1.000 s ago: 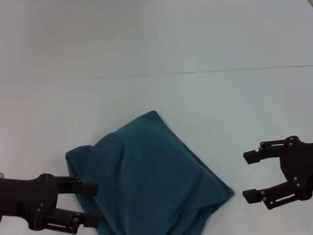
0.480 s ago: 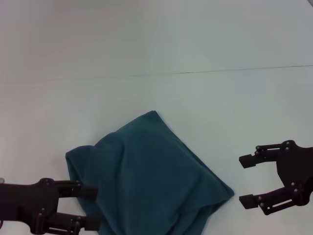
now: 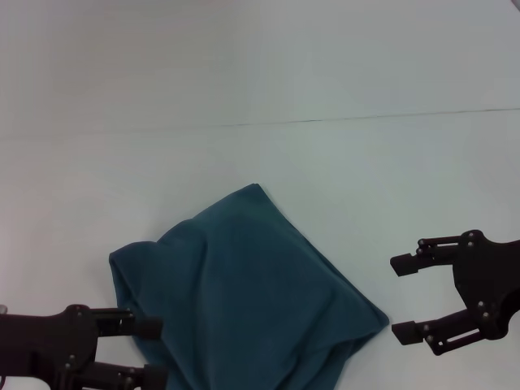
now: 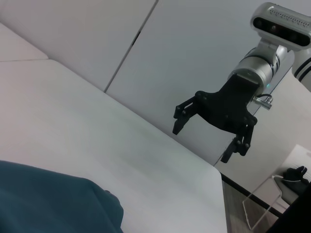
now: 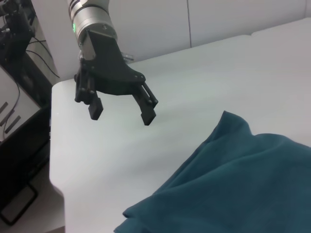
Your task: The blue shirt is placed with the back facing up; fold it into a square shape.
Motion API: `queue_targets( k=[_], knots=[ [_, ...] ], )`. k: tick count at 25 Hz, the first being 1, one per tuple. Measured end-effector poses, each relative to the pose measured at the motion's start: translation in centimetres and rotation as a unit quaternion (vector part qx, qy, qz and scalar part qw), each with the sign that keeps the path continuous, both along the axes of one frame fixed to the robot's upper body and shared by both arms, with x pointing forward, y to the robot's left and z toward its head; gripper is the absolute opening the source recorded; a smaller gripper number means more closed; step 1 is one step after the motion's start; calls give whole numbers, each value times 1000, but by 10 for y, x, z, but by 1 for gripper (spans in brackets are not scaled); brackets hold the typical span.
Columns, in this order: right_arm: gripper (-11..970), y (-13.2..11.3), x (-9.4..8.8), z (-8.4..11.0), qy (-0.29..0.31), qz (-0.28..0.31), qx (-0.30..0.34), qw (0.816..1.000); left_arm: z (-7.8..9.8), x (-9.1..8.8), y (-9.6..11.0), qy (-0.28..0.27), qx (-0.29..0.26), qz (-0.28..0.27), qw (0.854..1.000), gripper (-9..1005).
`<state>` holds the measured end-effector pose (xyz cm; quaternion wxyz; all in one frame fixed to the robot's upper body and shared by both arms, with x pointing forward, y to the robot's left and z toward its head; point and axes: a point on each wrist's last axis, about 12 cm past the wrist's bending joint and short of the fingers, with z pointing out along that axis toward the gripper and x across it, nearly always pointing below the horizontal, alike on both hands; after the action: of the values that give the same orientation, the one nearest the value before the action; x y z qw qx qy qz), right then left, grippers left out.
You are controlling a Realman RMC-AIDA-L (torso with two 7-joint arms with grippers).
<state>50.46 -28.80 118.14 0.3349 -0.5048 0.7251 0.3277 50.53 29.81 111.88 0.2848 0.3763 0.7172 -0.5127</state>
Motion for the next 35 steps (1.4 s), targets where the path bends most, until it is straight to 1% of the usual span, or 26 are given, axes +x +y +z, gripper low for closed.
queue_targets(
  k=[12,35],
  knots=[
    [921,-3,1,-10,-2,-9,7,1000,0,0,0,-13,-4,2,1000,846],
    [919,0,4,-11,-1,-5,10,1000,-1,2,-2,-14,0,2,1000,833]
  ],
)
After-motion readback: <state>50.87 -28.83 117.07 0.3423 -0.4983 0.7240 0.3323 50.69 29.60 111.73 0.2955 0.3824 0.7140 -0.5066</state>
